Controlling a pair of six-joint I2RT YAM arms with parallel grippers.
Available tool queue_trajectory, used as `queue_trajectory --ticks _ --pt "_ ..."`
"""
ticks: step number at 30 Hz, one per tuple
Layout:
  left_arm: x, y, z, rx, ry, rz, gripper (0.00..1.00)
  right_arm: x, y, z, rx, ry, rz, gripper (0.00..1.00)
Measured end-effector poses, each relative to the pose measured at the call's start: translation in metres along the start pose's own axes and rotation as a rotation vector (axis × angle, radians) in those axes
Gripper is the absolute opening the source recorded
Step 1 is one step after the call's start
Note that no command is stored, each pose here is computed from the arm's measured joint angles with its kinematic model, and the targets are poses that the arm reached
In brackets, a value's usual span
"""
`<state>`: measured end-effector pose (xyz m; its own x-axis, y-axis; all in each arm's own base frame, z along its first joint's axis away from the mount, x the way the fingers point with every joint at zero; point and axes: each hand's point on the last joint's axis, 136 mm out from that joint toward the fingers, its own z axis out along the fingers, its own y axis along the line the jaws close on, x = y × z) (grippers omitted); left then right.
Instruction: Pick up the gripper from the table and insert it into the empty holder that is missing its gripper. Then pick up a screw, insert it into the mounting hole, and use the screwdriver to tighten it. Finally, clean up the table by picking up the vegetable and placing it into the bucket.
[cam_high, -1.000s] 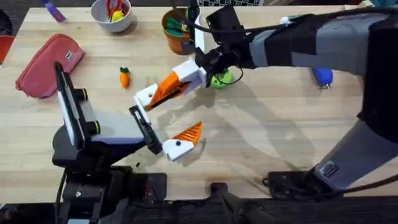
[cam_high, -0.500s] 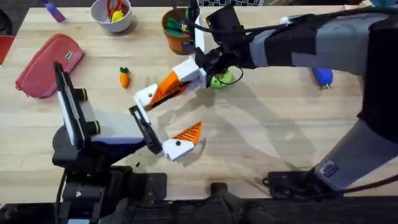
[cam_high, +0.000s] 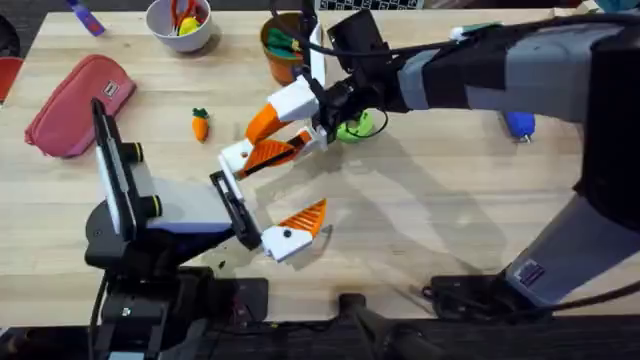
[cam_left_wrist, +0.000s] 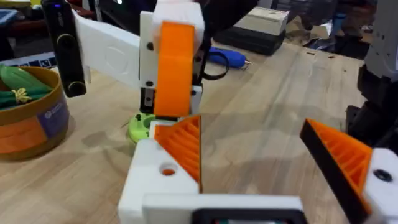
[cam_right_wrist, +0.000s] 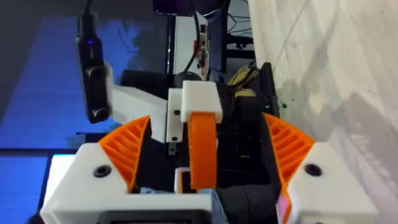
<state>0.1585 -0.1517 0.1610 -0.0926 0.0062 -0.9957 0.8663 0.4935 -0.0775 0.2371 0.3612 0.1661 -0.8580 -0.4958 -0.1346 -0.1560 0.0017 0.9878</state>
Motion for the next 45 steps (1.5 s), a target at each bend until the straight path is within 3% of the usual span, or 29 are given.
queue_trajectory --ticks 5,9,15,19,23,31,39,45 --pt "0.0 0.0 0.0 0.0 0.0 0.0 0.999 -0.002 -0.005 -0.007 0.073 -0.049 0.022 0.941" --pt "0.0 0.0 0.0 0.0 0.0 0.0 0.999 -0.004 0.013 -0.032 0.195 -0.147 -0.012 0.943" --pt "0.0 0.0 0.0 0.0 0.0 0.0 0.999 0.003 0.025 -0.099 0.53 -0.362 -0.028 0.952" --pt "0.0 0.0 0.0 0.001 0.0 0.0 0.999 0.021 0.018 -0.139 0.777 -0.43 0.024 0.973" --pt "0.0 0.0 0.0 0.0 0.0 0.0 0.999 0.029 0.02 -0.172 1.007 -0.431 0.077 0.973" --pt "0.0 0.0 0.0 0.0 0.0 0.0 0.999 0.003 0.004 -0.212 1.312 -0.377 0.131 0.969" --pt "0.0 0.0 0.0 0.001 0.0 0.0 0.999 -0.034 -0.039 -0.209 1.417 -0.284 0.16 0.924" --pt "0.0 0.0 0.0 0.001 0.0 0.0 0.999 -0.042 -0.067 -0.202 1.437 -0.226 0.178 0.871"
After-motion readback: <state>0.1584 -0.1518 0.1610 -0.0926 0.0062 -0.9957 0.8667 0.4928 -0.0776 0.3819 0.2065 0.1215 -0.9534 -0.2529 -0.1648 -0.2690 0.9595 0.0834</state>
